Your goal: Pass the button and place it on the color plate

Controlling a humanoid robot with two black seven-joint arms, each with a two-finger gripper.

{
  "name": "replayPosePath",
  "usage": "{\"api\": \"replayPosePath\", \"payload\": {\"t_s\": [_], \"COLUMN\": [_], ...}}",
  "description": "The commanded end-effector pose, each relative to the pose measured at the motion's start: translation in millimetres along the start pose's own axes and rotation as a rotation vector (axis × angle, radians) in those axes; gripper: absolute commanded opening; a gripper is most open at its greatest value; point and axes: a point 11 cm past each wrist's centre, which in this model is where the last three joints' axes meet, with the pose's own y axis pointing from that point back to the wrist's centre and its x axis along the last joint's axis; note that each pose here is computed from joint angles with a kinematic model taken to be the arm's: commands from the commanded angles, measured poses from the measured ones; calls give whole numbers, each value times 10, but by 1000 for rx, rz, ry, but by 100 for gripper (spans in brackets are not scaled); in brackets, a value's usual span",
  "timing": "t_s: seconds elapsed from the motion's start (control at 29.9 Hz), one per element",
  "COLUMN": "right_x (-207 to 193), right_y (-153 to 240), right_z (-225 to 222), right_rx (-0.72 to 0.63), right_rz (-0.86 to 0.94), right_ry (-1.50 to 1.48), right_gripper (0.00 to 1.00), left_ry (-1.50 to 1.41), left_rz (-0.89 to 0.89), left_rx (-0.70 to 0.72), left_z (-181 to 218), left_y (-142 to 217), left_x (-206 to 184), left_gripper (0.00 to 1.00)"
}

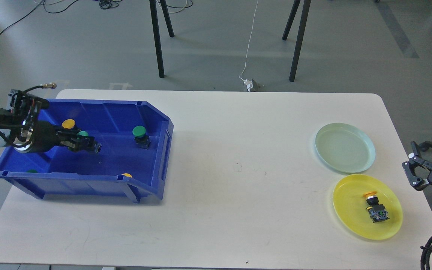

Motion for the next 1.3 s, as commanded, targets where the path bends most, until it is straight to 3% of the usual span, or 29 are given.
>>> {"api": "replayPosePath", "payload": {"t_s": [0.0,0.2,0.33,0.5,0.87,1.27], "right_x": [-179,-813,-1300,-1657,-2445,-2767], "right_y": [-128,-292,-411,-597,-852,-802], "right_z": [-3,510,745,1030,1661,1731], "right_rx": [-12,-116,-164,-219,-282,-265], "right_rz": [-99,-429,-606,-737,-871,-936], "right_ry": [120,414,428,476,391,274], "right_gripper": [99,99,99,99,99,99], "left_ry": [136,440,581,695,742,743], "left_rz": [151,227,222,236,260,257], "left_rx": [-231,-635,-767,-811,-830,-831], "left_z": [580,1531,1904,2058,2038,2041], "left_y": [184,-20,-316,-562,-549,-553], "left_x": [420,698,691,638,700,698], "left_gripper": [1,1,2,3,5,5]}}
